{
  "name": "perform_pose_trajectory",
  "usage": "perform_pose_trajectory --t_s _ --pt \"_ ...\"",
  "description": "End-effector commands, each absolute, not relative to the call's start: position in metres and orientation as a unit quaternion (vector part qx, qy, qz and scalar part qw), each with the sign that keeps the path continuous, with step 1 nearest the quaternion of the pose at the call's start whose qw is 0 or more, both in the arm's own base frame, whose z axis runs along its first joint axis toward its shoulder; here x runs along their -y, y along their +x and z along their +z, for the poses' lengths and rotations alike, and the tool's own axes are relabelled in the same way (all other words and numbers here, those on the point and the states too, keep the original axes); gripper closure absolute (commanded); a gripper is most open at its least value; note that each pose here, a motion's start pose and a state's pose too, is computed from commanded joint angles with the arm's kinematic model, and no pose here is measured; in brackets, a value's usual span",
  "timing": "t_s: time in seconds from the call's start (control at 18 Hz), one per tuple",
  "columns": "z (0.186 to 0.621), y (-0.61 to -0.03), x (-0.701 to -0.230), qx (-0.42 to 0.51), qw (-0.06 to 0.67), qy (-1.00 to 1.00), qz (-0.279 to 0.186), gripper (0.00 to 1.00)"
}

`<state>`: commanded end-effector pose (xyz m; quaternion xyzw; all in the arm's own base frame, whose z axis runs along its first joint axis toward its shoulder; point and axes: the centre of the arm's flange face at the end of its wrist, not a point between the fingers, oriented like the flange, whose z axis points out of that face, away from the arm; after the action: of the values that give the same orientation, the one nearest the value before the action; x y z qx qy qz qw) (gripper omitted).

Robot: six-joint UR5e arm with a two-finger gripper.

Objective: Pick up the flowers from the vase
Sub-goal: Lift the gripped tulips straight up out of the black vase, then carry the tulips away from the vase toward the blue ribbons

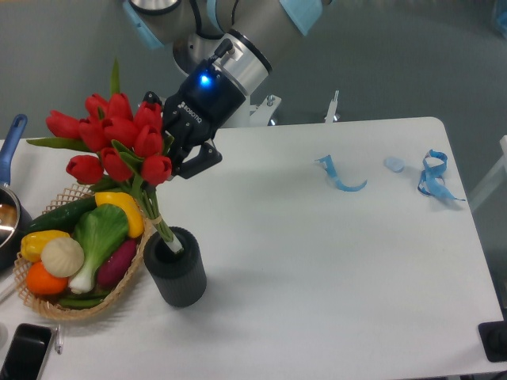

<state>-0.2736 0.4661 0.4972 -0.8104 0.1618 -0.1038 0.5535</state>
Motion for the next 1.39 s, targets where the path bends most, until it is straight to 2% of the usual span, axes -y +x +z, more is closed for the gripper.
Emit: perform_pose_trajectory --t_s 0.22,0.39,0.5,0.78,1.06,1.39 --pt "0.52 -0.277 -0.466 -0.143 0.558 -0.811 -0.104 0.56" --pt "0.54 -0.285 -0.453 -0.135 0.565 -0.81 -0.085 0.56" --pt "0.542 -0.31 -0.433 -0.111 0.567 -0.813 -0.066 0.56" --pt "0.535 -0.399 -0.362 -0.028 0.569 -0.822 -0.007 0.56" --pt "0.505 -0.466 -0.322 0.006 0.561 -0.827 0.021 0.56" --pt "0.477 -0.53 -0.318 0.028 0.558 -0.829 0.014 0.56"
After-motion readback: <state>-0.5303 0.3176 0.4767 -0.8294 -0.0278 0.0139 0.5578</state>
